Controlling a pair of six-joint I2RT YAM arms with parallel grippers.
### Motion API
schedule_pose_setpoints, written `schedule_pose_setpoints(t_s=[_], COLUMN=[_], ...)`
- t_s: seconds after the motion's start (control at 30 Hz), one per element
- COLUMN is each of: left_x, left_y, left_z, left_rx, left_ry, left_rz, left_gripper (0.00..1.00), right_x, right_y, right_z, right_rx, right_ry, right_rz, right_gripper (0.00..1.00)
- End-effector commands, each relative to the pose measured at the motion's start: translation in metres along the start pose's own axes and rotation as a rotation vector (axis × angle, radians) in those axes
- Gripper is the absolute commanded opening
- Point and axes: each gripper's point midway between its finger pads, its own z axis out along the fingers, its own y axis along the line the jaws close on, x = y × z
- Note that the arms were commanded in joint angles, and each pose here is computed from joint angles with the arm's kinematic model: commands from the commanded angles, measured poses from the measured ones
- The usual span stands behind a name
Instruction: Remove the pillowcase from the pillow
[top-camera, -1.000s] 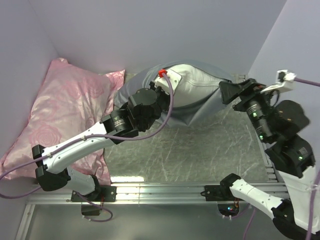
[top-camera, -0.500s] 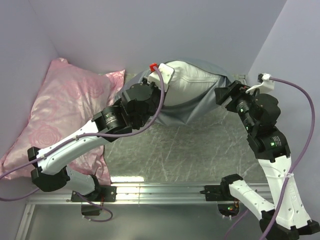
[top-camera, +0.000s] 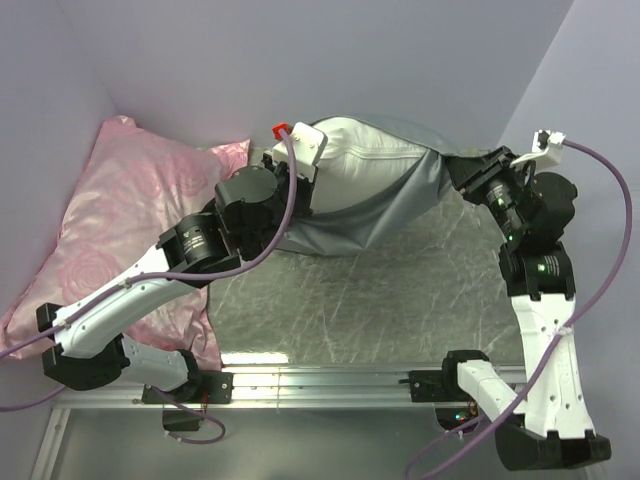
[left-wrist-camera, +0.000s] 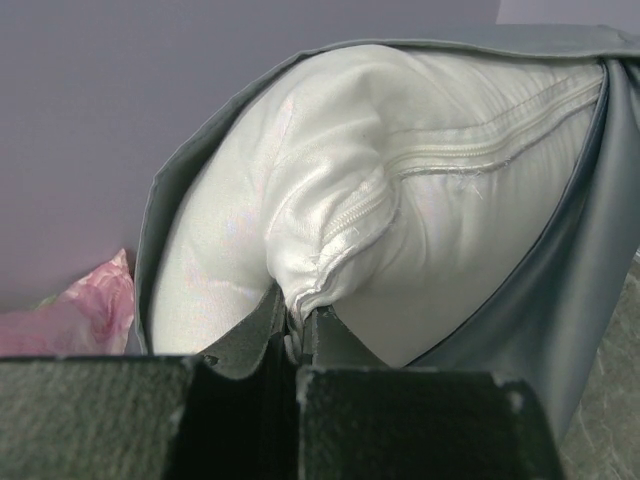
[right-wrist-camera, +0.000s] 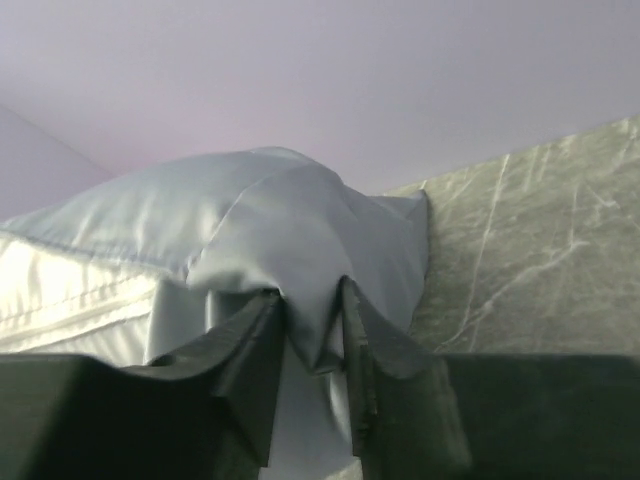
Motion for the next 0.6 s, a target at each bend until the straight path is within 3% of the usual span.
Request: schedule_pose_setpoints(t_s=[0.0, 0.03, 0.07, 0.17, 0.57], left_x=[-0.064, -0.062, -0.063, -0.065, -0.067], left_y=[0.027, 0.027, 0.028, 0.026, 0.031], left_z=[-0.028, -0.028, -0.029, -0.034, -0.052], left_rx=[-0.017, -0.018, -0.018, 0.006, 0.047], left_ry=[-0.175, -0.171, -0.171, -0.185, -0.200], left_rz=[-0.156, -0.153, -0.153, -0.198, -0.234], left_gripper=[0.00, 0.00, 0.00, 0.00, 0.00], right_x=[-0.020, -0.022, -0.023, -0.028, -0.037], right_y=[0.022, 0.023, 0.020, -0.010, -0.091], right_z=[0.012, 0.014, 0.018, 0.029, 0.055], right_rx=[-0.098, -0.100, -0.090, 0.037, 0.233], right_ry=[-0.016, -0.019, -0.018, -0.026, -0.002], right_rz=[0.039, 0.040, 0.046, 0.068, 0.203], right_gripper=[0.32, 0.28, 0.17, 0.03, 0.00])
